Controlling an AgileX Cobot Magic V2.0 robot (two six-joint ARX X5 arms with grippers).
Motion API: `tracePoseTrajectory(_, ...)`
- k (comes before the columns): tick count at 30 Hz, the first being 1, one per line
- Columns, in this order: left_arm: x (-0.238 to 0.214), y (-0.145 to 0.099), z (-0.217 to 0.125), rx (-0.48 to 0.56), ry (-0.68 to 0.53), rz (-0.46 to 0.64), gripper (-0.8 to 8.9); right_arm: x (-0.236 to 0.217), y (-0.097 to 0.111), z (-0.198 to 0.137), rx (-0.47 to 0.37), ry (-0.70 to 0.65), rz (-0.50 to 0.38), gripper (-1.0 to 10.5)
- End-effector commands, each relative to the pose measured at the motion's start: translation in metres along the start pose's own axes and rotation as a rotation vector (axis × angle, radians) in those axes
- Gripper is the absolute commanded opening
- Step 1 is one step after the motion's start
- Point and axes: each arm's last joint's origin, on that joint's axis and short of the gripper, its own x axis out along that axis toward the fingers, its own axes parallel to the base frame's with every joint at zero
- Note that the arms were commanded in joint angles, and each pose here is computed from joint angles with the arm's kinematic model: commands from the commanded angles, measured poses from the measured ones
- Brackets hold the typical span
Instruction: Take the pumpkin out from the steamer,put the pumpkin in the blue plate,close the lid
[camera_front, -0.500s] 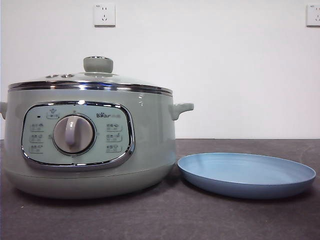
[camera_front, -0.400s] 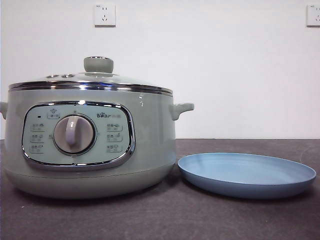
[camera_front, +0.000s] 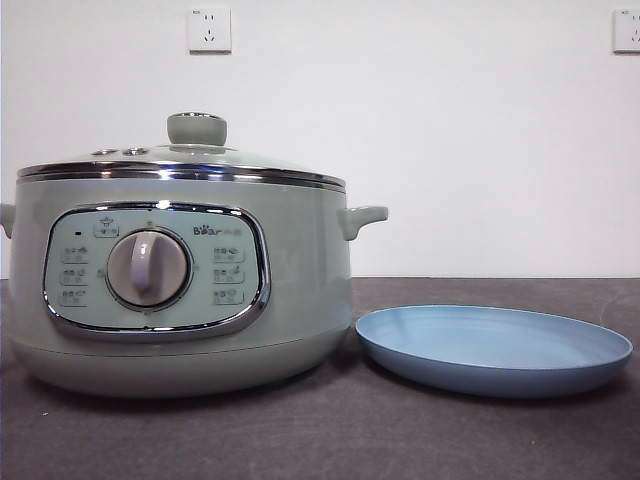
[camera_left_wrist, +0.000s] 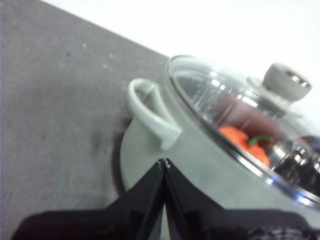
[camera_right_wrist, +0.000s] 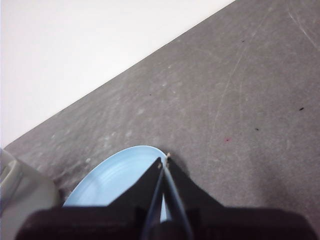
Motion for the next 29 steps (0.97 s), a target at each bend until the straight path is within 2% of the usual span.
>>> tracePoseTrajectory(1, -0.002, -0.003, 0.006, -0.011, -0.036, -0.007, -0.06, 0.000, 0.000, 0.000, 0.024, 0.012, 0.000, -0.1)
tracePoseTrajectory(6, -0.009, -0.013, 0.025, -0.006, -0.075, 0.030, -0.06, -0.006, 0.009, 0.013, 0.028, 0.016, -0.002, -0.1)
tracePoseTrajectory(14, -0.009, -0.032, 0.065, 0.023, -0.032, 0.055, -0.06, -0.011, 0.032, 0.054, -0.005, -0.004, 0.009, -0.1)
tracePoseTrajectory(18, 0.000, -0.041, 0.087, 0.103, 0.019, 0.054, -0.06, -0.010, 0.046, 0.078, -0.087, -0.002, 0.024, -0.1)
tracePoseTrajectory(24, 0.018, -0.057, 0.123, 0.215, 0.111, -0.056, -0.06, -0.002, 0.068, 0.118, -0.202, -0.008, 0.035, 0.0)
tracePoseTrajectory(29, 0.033, -0.068, 0.150, 0.263, 0.179, -0.109, -0.05, 0.009, 0.088, 0.149, -0.316, 0.043, 0.132, 0.0)
